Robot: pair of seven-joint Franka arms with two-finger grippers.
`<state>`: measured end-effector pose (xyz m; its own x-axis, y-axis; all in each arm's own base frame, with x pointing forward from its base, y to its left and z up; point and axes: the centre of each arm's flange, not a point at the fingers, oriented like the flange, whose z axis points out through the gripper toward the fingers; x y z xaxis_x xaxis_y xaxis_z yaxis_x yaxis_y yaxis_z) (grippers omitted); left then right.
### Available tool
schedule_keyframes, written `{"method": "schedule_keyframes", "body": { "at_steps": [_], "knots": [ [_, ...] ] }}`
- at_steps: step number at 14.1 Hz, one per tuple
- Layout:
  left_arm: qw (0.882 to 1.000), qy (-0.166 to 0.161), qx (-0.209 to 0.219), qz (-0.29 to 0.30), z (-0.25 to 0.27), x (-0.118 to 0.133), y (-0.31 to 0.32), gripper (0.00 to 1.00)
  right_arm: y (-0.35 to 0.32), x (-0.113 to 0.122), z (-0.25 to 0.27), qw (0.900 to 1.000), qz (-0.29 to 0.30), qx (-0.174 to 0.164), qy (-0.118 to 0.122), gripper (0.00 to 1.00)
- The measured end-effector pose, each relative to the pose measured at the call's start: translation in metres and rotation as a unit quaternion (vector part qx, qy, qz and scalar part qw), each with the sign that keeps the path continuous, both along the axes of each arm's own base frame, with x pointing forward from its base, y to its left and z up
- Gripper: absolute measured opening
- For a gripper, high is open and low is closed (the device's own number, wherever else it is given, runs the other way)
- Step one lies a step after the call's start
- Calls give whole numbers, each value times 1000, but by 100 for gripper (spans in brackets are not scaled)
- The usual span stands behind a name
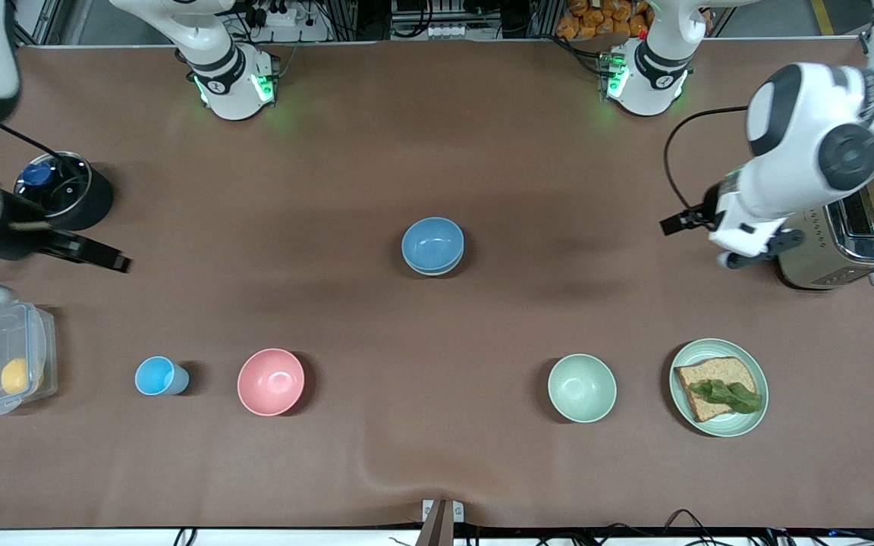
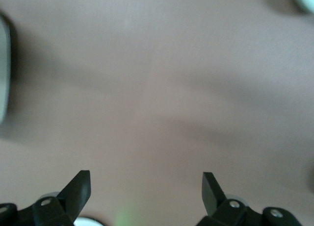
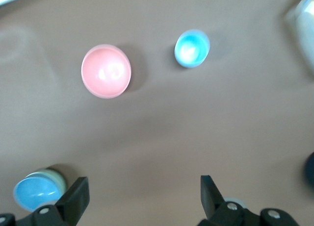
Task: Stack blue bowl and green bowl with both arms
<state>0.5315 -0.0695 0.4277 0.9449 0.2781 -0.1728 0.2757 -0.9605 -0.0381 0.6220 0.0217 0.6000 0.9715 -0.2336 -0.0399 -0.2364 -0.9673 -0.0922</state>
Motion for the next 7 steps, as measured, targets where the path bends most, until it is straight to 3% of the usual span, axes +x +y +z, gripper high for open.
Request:
{"method": "schedule_keyframes", "body": {
  "at_steps": [3,7],
  "knots": [
    [996,-61,-17,-68,26,20,44,100,-3,-10,33,999,31,-7,-32,100],
    [980,-125,-9,-153,66,39,52,100,-7,-17,51,988,136,-24,-63,100]
  ]
}}
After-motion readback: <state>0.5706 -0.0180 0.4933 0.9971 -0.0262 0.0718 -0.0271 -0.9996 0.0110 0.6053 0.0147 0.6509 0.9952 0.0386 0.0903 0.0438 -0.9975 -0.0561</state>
